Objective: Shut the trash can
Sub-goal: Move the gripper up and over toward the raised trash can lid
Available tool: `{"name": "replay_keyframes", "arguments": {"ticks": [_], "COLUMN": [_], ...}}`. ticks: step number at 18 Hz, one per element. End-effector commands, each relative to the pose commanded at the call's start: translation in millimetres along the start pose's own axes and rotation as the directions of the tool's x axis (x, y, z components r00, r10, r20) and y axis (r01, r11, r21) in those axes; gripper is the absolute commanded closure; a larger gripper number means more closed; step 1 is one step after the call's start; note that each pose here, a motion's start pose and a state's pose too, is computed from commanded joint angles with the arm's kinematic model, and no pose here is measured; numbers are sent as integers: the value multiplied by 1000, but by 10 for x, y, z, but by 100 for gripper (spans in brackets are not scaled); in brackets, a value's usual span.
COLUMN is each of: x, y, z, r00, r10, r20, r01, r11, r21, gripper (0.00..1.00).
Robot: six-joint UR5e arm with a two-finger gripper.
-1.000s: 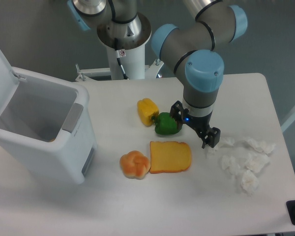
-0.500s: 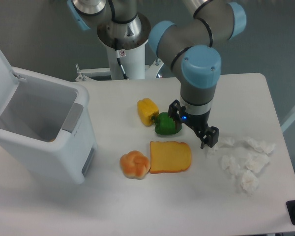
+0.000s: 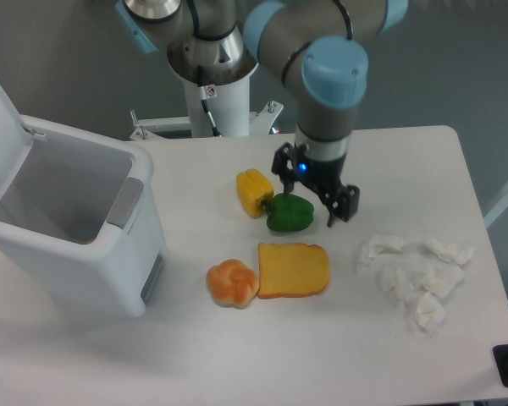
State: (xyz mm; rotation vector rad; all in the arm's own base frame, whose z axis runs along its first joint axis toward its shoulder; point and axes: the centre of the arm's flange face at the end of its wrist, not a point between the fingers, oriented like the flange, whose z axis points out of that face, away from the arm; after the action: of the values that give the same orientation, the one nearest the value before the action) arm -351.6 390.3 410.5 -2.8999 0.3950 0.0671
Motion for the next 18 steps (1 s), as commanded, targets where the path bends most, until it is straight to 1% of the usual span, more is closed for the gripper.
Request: {"name": "replay_keyframes", "arguments": {"ticks": [2, 4, 6, 9, 11, 14, 17, 18], "x": [338, 659, 951, 1352, 1584, 1961, 2167, 2252], "y": [-38, -167, -325, -492, -607, -857, -992, -1056], "z": [-222, -428, -613, -946, -1022, -1028, -1059, -1069], "r00": [999, 996, 995, 989, 983, 986, 978, 979], "r10": [-39, -79, -91, -146, -185, -165, -198, -187], "r20": [16, 28, 34, 30, 10, -27, -58, -81], "r01": [38, 77, 88, 139, 180, 168, 206, 200], "r11": [998, 995, 993, 977, 968, 970, 959, 957], "r21": [43, 67, 84, 163, 175, 177, 193, 211], "gripper": [0, 0, 0, 0, 0, 0, 0, 0]}}
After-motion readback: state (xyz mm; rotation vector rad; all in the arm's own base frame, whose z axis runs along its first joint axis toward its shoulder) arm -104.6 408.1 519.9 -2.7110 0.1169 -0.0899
